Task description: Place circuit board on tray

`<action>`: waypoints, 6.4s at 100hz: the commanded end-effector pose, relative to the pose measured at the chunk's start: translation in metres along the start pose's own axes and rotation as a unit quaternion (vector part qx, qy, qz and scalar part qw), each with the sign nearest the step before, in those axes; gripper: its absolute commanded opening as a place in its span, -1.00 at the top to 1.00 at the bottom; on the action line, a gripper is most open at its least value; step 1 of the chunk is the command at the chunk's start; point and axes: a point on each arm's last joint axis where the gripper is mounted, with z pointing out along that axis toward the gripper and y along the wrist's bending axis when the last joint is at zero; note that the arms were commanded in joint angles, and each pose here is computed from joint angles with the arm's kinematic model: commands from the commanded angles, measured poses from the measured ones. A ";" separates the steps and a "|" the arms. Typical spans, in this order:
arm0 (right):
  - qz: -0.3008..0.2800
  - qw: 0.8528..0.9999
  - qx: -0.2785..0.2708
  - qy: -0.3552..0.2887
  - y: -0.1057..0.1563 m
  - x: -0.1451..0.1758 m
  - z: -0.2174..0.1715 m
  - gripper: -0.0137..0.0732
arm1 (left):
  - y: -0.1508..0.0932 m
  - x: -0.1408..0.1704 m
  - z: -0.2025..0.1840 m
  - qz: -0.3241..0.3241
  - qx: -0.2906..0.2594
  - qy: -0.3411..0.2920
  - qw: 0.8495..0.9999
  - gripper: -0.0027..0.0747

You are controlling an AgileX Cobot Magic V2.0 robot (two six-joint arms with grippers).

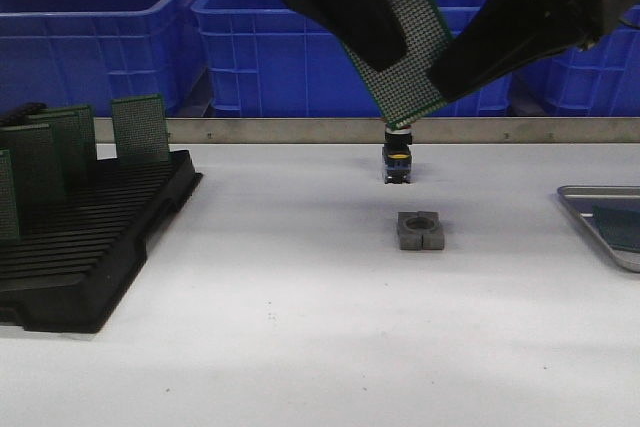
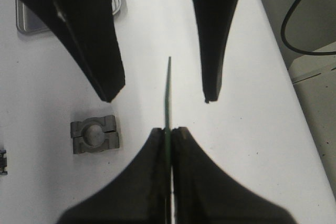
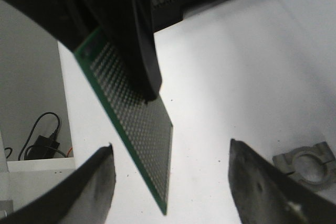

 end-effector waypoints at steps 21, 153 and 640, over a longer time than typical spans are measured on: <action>-0.019 0.999 0.004 -0.040 0.012 -0.020 -0.002 -0.43 | -0.013 -0.023 -0.025 0.013 -0.003 -0.039 0.999 0.98; 0.005 0.999 0.043 0.006 0.007 -0.011 -0.019 0.83 | -0.012 -0.024 -0.025 0.012 -0.004 -0.043 0.999 -0.54; 0.076 0.799 0.512 -0.305 0.165 0.072 -0.153 -0.36 | -0.219 0.090 -0.179 -0.334 -0.575 -0.253 0.703 -0.53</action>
